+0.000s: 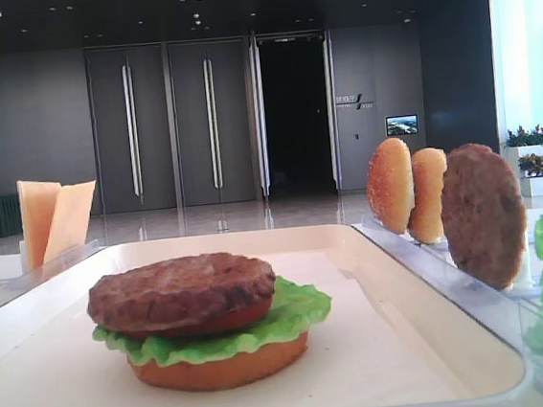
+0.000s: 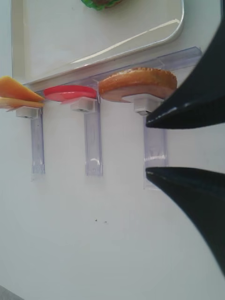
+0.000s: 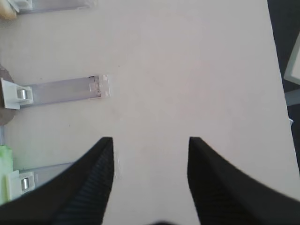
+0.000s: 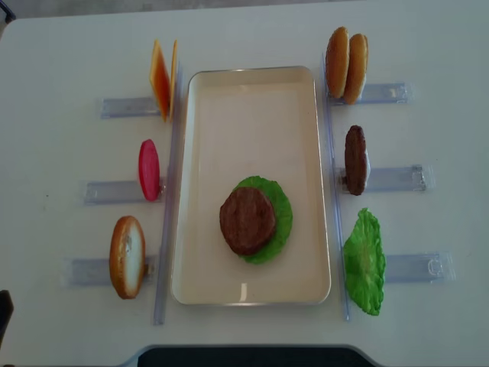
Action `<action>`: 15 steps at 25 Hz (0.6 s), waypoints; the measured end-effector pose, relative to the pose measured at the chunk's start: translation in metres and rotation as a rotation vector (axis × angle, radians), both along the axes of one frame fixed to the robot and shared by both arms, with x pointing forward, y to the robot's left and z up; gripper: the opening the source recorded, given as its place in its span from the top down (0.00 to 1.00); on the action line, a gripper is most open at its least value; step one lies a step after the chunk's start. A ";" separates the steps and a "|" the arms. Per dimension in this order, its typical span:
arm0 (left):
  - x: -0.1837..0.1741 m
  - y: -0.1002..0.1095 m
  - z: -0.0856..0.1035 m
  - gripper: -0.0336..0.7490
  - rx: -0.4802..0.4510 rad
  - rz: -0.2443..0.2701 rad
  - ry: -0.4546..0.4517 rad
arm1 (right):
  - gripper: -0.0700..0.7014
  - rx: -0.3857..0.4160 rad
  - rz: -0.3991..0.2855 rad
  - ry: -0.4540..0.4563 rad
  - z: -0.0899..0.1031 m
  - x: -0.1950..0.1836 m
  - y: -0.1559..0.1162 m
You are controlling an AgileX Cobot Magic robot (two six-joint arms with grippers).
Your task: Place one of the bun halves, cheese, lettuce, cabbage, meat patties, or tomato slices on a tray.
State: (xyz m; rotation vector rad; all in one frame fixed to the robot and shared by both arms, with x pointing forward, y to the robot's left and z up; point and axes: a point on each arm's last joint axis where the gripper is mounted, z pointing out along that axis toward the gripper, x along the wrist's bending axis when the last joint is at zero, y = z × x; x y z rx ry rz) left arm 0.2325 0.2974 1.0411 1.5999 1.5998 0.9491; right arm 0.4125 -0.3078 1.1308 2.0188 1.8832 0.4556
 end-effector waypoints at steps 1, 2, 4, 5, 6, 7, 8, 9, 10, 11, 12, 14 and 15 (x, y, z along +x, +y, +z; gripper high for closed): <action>0.000 0.000 0.000 0.68 0.000 0.000 0.000 | 0.43 -0.001 0.000 -0.017 0.000 -0.012 0.001; 0.000 0.000 0.000 0.68 0.000 0.000 0.000 | 0.43 -0.002 0.000 -0.039 0.000 -0.023 0.001; 0.000 0.000 0.000 0.68 0.000 0.000 0.000 | 0.43 -0.011 0.007 -0.131 0.004 -0.057 0.003; 0.000 0.000 0.000 0.68 0.000 0.000 0.000 | 0.43 -0.015 0.011 -0.164 0.003 -0.070 0.003; 0.000 0.000 0.000 0.68 0.000 0.000 0.000 | 0.43 -0.022 0.018 -0.190 0.001 -0.080 0.004; 0.000 0.000 0.000 0.68 0.000 0.000 0.000 | 0.43 -0.028 0.023 -0.231 -0.001 -0.093 0.004; 0.000 0.000 0.000 0.68 0.000 0.000 0.000 | 0.43 -0.033 0.029 -0.254 -0.004 -0.101 0.005; 0.000 0.000 0.000 0.68 0.000 0.000 0.000 | 0.43 -0.042 0.037 -0.275 -0.008 -0.109 0.005; 0.000 0.000 0.000 0.68 0.000 0.000 0.000 | 0.43 -0.046 0.040 -0.307 -0.012 -0.119 0.006; 0.000 0.000 0.000 0.68 0.000 0.000 0.000 | 0.43 -0.050 0.044 -0.329 -0.016 -0.126 0.006; 0.000 0.000 0.000 0.68 0.000 0.000 0.000 | 0.43 -0.052 0.045 -0.337 -0.022 -0.130 0.006; 0.000 0.000 0.000 0.68 0.000 0.000 0.000 | 0.43 -0.055 0.047 -0.352 -0.033 -0.137 0.006; 0.000 0.000 0.000 0.68 0.000 0.000 0.000 | 0.43 -0.056 0.047 -0.343 -0.042 -0.139 0.007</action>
